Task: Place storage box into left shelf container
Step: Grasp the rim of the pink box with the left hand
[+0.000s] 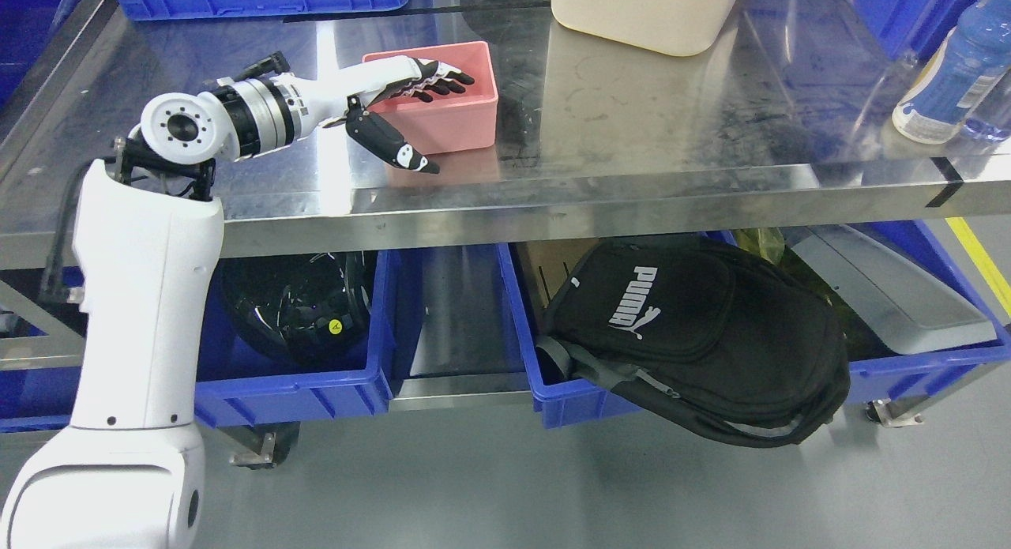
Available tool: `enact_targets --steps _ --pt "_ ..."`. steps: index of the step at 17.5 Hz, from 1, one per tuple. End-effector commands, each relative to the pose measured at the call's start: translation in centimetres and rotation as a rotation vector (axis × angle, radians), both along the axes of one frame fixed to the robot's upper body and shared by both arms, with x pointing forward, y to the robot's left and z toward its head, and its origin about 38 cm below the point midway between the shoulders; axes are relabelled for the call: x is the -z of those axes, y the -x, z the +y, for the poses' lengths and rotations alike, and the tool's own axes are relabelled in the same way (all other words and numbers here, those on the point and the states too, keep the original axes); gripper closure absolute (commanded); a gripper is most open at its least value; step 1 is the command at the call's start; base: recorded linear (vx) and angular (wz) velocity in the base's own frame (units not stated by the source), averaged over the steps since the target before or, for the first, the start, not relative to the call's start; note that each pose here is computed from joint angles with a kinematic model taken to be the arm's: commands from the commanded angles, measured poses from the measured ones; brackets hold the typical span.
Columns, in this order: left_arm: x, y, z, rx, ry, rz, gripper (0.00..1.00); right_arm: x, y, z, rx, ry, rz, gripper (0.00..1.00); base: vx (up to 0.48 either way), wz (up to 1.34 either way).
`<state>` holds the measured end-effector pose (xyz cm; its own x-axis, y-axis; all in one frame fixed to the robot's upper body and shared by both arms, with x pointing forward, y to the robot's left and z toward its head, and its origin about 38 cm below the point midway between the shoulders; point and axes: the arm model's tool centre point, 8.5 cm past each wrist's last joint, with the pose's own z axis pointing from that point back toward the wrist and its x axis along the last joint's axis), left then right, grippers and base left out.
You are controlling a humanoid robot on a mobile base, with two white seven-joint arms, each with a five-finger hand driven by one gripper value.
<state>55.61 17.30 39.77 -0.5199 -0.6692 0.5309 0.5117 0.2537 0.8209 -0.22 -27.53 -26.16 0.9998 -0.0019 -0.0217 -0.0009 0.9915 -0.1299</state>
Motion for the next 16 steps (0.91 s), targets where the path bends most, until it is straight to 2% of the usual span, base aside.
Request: enact_targets --steps 1,3,6,9,12,14,16 --pt "4.7 -2.3 -2.5 -0.018 -0.131 0.162 0.24 -0.1 0.0 -1.1 0.002 0.017 -0.009 0.00 0.000 0.00" --pt "4.9 -2.4 -2.3 -0.023 -0.141 0.168 0.33 -0.1 0.0 -1.1 0.002 0.017 -0.009 0.00 0.000 0.00" --pt "4.5 -2.3 -2.3 0.001 -0.122 0.144 0.58 -0.1 0.0 -1.1 0.002 0.017 -0.009 0.00 0.001 0.02" --pt "2.5 -1.9 -2.8 0.086 0.000 0.057 0.97 -0.1 0.0 -1.1 0.002 0.017 -0.009 0.00 0.003 0.04" --pt "1.0 -1.8 0.3 0.103 0.169 0.032 1.00 -0.1 0.0 -1.1 0.002 0.017 -0.009 0.00 -0.001 0.01" --pt "-0.8 -1.0 0.3 0.214 0.425 0.021 1.00 -0.1 0.0 -1.1 0.002 0.017 -0.009 0.00 -0.001 0.02" --pt "-1.2 -0.6 0.5 0.282 0.586 0.040 1.00 -0.1 0.0 -1.1 0.002 0.017 -0.009 0.00 0.010 0.02"
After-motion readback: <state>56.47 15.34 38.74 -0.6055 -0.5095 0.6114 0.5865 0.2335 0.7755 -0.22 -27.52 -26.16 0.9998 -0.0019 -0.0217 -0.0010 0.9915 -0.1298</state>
